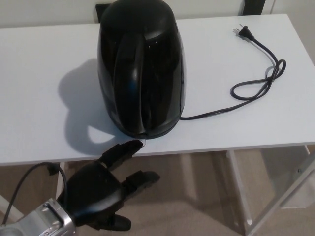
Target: The robot walk towards a table in front and click the button on the base of the boilling pot using its left middle finger
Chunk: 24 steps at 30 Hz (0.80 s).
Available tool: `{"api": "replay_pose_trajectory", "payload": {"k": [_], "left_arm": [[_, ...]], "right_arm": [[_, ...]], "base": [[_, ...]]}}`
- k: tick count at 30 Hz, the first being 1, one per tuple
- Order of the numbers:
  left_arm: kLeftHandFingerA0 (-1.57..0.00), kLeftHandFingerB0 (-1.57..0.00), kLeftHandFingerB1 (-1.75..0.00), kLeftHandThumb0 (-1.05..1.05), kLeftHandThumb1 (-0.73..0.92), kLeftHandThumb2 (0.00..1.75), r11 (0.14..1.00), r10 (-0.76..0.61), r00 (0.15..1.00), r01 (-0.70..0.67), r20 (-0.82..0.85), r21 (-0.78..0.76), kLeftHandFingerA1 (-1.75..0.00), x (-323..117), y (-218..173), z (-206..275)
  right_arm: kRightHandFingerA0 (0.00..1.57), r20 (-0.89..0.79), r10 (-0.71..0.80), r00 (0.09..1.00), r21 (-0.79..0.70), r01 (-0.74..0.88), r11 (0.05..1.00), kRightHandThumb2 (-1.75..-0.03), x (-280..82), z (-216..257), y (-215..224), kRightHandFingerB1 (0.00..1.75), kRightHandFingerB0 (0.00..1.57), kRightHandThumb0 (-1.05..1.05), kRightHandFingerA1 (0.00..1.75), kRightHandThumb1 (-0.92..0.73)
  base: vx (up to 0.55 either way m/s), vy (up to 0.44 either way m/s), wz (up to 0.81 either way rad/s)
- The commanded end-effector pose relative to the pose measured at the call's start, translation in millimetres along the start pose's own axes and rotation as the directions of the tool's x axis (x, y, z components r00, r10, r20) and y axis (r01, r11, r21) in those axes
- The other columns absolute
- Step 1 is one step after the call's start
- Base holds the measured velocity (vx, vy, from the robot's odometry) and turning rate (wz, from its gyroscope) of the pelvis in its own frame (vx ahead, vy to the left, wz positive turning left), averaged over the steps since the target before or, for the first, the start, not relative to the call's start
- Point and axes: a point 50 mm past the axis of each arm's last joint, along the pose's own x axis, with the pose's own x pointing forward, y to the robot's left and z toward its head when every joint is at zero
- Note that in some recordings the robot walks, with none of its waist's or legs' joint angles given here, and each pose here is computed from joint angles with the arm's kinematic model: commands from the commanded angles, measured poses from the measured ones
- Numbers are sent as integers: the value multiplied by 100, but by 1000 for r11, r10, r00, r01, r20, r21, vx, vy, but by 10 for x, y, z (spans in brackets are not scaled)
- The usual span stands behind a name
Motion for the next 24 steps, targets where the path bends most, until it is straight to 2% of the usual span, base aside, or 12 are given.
{"api": "replay_pose_trajectory", "payload": {"k": [1, 5, 7, 8, 9, 13, 15, 17, 19, 20, 21, 24], "left_arm": [[-22, -15, -30, -82, 79, 65, 999, -52, 997, 52, 56, -4, -28, -162, -12, 204], [-24, -18, -31, -81, 75, 63, 997, -28, 990, 37, 137, -66, -29, -381, -57, 517], [-21, -17, -31, -82, 72, 64, 991, -51, 982, 72, 182, -112, -28, -529, -108, 672], [-19, -16, -31, -81, 79, 64, 989, -77, 977, 99, 199, -107, -28, -606, -134, 739], [-25, -20, -30, -82, 81, 65, 988, -89, 974, 113, 208, -108, -29, -660, -161, 772], [-23, -18, -30, -81, 80, 64, 966, -170, 964, 204, 203, -158, -29, -855, -318, 834], [-27, -24, -30, -79, 75, 64, 942, -236, 961, 262, 143, -209, -30, -913, -448, 757], [-25, -20, -29, -81, 76, 63, 897, -342, 939, 335, 29, -289, -30, -966, -668, 570], [-26, -21, -29, -81, 75, 64, 872, -384, 923, 357, -15, -334, -30, -980, -758, 478], [-33, -26, -30, -70, 68, 61, 853, -411, 910, 362, -55, -375, -37, -1001, -847, 392], [-18, -13, -39, -81, 59, 90, 819, -466, 878, 382, -108, -429, -41, -1036, -944, 297], [-20, -13, -39, -81, 58, 90, 775, -521, 832, 367, -191, -514, -42, -1046, -1071, 110]], "right_arm": [[50, -8, -9, 1000, -4, 9, 1000, -61, -13, -8, -35, 40, 36, -11, 50, -74], [50, -7, -3, 1000, -27, 2, 1000, -61, -18, -16, -40, 40, 35, -9, 51, -74], [51, -15, 2, 1000, -23, -2, 1000, -61, -26, -26, -45, 39, 35, -10, 50, -75], [49, -20, 2, 1000, -22, -2, 1000, -62, -29, -39, -40, 40, 34, -12, 51, -73], [49, -23, 1, 1000, -18, -2, 1000, -61, -29, -43, -37, 39, 36, -10, 50, -74], [49, -35, 2, 999, -16, -3, 1000, -62, -40, -71, -23, 41, 36, -12, 50, -73], [49, -45, 5, 999, -14, -6, 1000, -62, -39, -81, -18, 39, 34, -12, 49, -73], [50, -56, 6, 998, -16, -7, 1000, -62, -36, -90, -5, 40, 35, -12, 49, -73], [49, -57, 6, 998, -21, -8, 1000, -61, -34, -90, -3, 39, 35, -12, 49, -73], [49, -57, 8, 998, -20, -9, 1000, -61, -33, -90, -3, 40, 35, -11, 48, -73], [49, -55, 7, 998, -11, -8, 1000, -61, -29, -95, 5, 40, 35, -10, 49, -73], [49, -54, 0, 999, -5, -1, 1000, -62, -17, -81, -14, 40, 35, -12, 49, -73]], "base": [[0, 0, 0], [0, 0, 0], [0, 0, 0], [0, 0, 0], [0, 0, 0], [0, 0, 0], [0, 0, 0], [0, 0, 0], [0, 0, 0], [0, 0, 0], [0, 0, 0], [0, 0, 0]]}}
